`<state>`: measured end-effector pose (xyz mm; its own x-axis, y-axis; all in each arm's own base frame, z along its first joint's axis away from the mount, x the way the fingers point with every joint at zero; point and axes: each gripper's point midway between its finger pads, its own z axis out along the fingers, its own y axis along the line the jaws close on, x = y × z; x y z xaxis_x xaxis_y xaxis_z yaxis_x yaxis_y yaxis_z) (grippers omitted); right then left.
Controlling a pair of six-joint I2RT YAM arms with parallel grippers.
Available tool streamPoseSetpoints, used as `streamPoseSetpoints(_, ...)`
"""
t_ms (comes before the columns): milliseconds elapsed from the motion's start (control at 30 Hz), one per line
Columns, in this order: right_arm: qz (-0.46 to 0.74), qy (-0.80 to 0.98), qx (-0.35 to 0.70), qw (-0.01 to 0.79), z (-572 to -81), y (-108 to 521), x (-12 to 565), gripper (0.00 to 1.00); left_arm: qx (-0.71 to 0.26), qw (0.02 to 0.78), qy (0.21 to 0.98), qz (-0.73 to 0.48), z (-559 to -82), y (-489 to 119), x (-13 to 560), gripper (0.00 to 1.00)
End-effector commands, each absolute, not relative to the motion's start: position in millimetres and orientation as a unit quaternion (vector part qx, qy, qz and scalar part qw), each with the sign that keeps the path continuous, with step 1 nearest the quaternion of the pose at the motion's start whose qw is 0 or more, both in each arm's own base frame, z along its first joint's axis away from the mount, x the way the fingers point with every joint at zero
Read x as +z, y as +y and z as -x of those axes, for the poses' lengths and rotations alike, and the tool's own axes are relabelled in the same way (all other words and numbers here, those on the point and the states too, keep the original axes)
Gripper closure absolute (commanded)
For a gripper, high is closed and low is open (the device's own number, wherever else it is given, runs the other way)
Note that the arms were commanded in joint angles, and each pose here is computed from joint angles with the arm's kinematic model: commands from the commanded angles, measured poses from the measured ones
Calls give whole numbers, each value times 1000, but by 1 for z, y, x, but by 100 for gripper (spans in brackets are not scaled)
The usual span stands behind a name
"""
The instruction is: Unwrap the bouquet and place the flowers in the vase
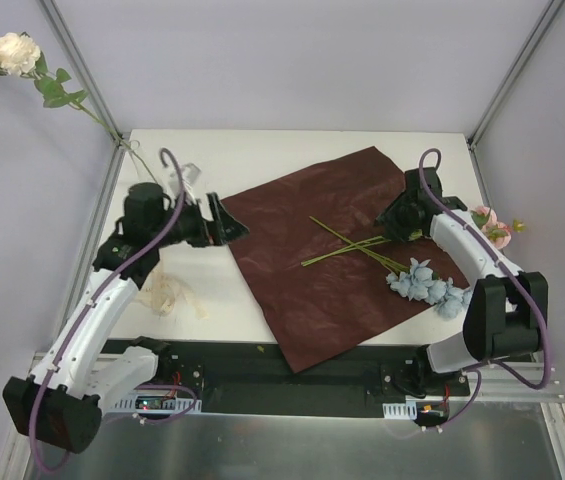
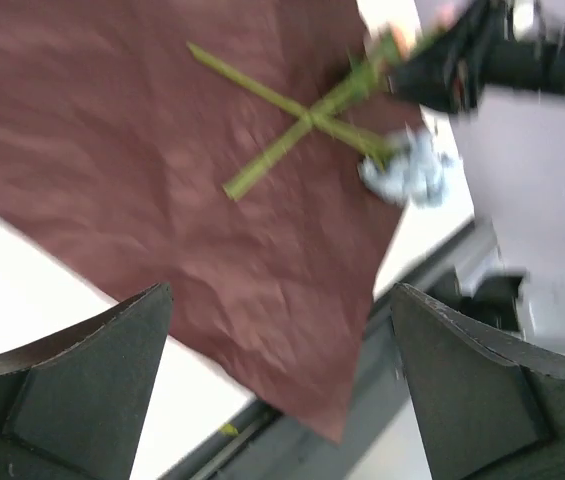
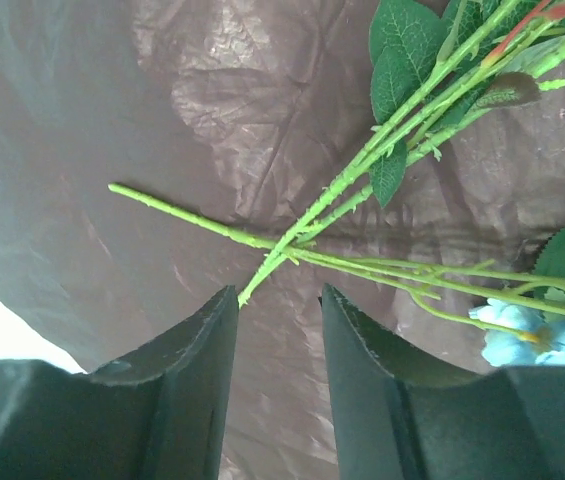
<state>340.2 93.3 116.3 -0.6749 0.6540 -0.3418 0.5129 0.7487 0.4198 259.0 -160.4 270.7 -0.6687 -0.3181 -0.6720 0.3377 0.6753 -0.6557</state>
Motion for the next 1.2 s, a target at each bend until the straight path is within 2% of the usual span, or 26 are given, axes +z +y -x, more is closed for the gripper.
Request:
streamPoseSetpoints(0, -372, 882, 163, 239, -356, 98, 118, 59, -462, 314, 825, -88, -209, -217, 245, 11)
streamPoseSetpoints(233, -415, 866, 176, 218, -362, 103, 89, 57, -455, 282, 836, -119, -185, -234, 218, 11)
streamPoseSetpoints(700, -455, 856, 151, 193, -360, 97, 56, 59, -459, 288, 831, -130, -181, -233, 223, 12)
streamPoseSetpoints(1000, -467, 851, 149, 191, -369, 94, 41, 68, -457, 288, 831, -129, -180, -232, 225, 14)
streamPoseSetpoints(1167, -476, 846, 155, 185, -373, 93, 36, 79, -457, 286, 833, -127, -181, -233, 224, 14)
